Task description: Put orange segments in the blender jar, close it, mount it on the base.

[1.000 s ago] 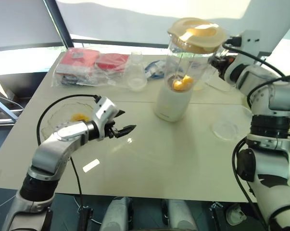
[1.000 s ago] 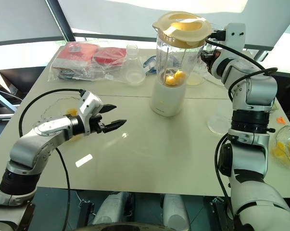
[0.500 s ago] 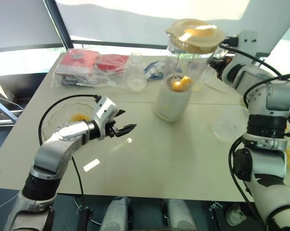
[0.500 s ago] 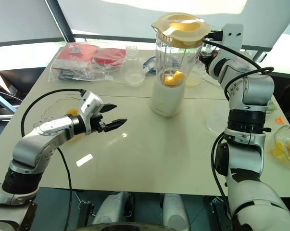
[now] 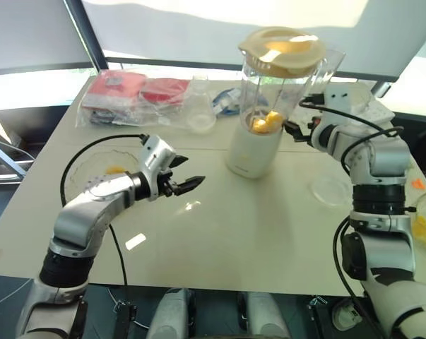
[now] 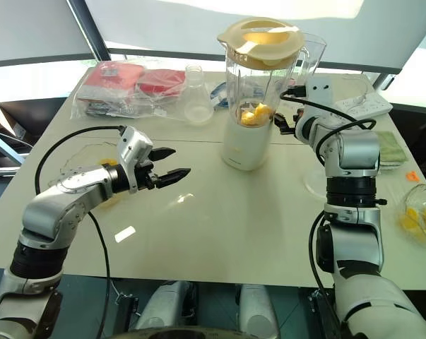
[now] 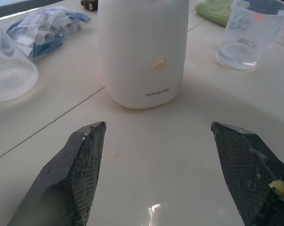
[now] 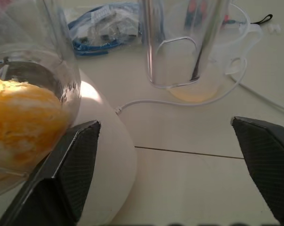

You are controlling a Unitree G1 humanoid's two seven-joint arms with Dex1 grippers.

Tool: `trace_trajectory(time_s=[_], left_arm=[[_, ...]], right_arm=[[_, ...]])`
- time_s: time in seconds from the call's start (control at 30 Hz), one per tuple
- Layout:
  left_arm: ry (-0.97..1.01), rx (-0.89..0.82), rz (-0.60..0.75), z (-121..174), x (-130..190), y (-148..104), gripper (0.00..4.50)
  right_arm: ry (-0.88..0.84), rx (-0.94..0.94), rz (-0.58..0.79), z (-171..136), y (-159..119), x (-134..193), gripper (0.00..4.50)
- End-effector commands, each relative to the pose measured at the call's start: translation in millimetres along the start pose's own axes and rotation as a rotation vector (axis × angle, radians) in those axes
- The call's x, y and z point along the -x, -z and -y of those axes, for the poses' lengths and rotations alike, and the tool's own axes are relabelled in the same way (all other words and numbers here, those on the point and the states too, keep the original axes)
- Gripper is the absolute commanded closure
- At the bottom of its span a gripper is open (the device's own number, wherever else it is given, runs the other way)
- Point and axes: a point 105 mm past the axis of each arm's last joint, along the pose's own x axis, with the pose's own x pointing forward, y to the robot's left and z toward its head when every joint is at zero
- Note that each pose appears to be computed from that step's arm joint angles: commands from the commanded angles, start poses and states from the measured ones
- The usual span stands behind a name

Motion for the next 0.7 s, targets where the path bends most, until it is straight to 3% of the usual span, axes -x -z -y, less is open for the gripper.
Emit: trace_trajectory(time_s=[0.03, 0.3, 0.47, 0.6, 0.7], left_arm=[[-0.016, -0.047, 0.063, -4, 3, -16, 0.76], [-0.025, -0.043, 0.104, -8, 3, -21, 0.76], [0.010, -0.050, 0.054, -8, 10, -10, 0.76], [0.061, -0.032, 0.037, -2, 16, -5, 0.76], [0.064, -0.051, 0.037, 0, 19, -4, 0.76]], right_arm=[[0.045, 0.037, 0.113, 11, -35, 19, 0.06], [0.079, 0.106, 0.125, 25, -40, 69, 0.06], [-0.016, 0.187, 0.151, 21, -48, 118, 0.06], [-0.182, 0.157, 0.146, 9, -26, 147, 0.06], [-0.310, 0.177, 0.133, -4, 8, 162, 0.06]])
